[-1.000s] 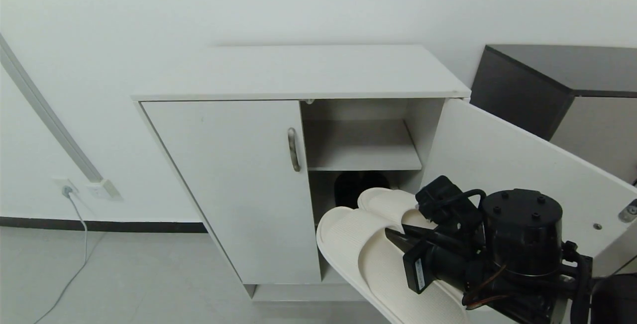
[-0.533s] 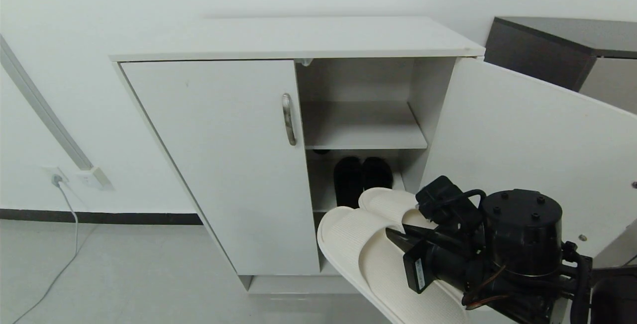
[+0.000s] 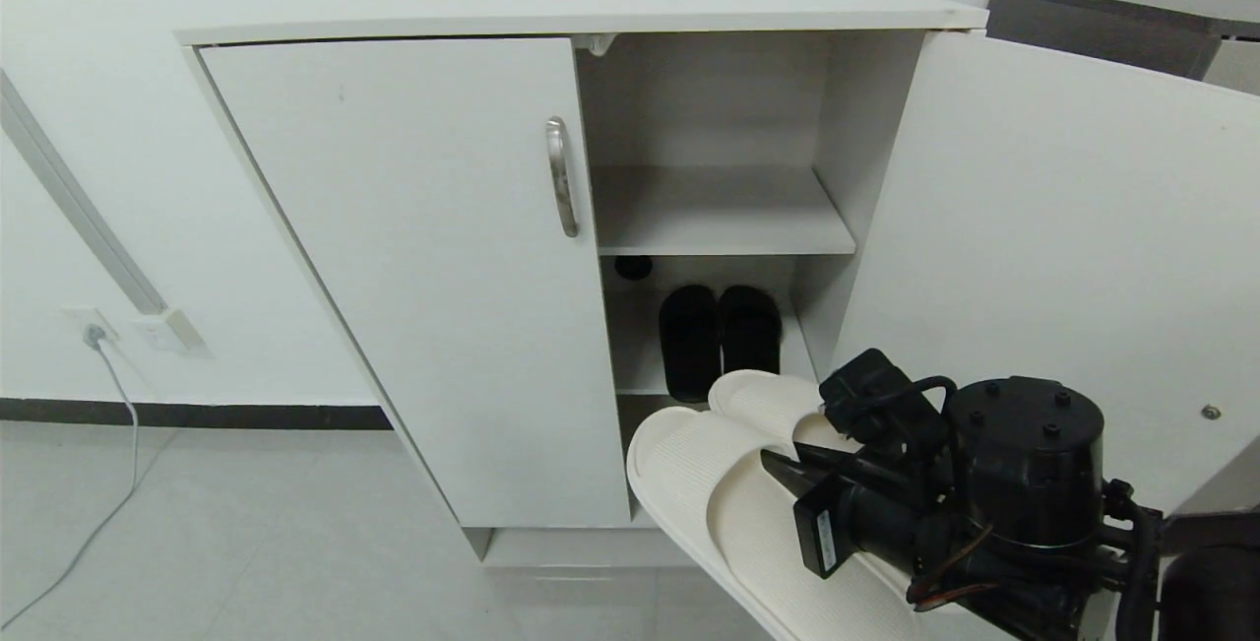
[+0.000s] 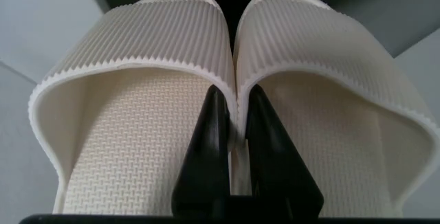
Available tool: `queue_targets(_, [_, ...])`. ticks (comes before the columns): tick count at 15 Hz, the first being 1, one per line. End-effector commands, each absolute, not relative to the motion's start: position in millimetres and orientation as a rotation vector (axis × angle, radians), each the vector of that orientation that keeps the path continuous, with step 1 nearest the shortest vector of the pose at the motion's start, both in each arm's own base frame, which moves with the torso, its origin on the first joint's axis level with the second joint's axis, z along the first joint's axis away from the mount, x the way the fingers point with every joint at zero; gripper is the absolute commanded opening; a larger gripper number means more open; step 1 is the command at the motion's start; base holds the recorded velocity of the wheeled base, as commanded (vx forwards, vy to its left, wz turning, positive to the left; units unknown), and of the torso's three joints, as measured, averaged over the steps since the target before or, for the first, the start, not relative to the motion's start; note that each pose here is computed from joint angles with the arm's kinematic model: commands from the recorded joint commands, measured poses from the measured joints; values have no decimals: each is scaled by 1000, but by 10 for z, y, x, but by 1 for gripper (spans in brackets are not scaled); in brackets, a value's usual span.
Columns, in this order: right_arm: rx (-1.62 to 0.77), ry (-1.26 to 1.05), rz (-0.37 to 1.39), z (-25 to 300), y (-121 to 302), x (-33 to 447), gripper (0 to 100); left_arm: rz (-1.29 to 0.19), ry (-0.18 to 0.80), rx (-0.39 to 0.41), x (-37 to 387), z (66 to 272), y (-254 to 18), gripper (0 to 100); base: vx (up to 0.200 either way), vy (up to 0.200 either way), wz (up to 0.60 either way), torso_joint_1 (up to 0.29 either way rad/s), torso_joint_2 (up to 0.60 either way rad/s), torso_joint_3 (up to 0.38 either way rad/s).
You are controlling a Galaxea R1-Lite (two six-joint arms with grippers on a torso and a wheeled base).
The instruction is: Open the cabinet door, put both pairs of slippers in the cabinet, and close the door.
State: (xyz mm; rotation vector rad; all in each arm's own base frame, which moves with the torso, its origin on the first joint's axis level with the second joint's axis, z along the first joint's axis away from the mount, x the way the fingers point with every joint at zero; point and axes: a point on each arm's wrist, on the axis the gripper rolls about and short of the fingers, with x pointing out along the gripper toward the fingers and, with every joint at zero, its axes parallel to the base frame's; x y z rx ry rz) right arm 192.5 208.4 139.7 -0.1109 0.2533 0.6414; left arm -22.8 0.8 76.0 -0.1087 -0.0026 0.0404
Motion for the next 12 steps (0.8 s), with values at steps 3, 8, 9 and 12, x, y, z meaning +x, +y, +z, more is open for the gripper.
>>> queue_targets(3, [-127, 271, 634, 1322, 2115, 1952, 0, 41, -4, -109, -228, 761, 8, 0, 0, 0, 0, 0, 0, 0])
queue_targets(8, [-54, 196, 318, 1401, 2765, 2374, 0, 40, -4, -109, -228, 761, 8, 0, 0, 0, 0, 0, 0, 0])
queue_targets(9, [-59, 204, 294, 1433, 2791, 2401, 0, 40, -4, -107, -228, 761, 8, 0, 0, 0, 0, 0, 0, 0])
queue_targets(12, [5, 255, 147, 2033, 3004, 2541, 0, 40, -4, -109, -228, 761, 8, 0, 0, 0, 0, 0, 0, 0])
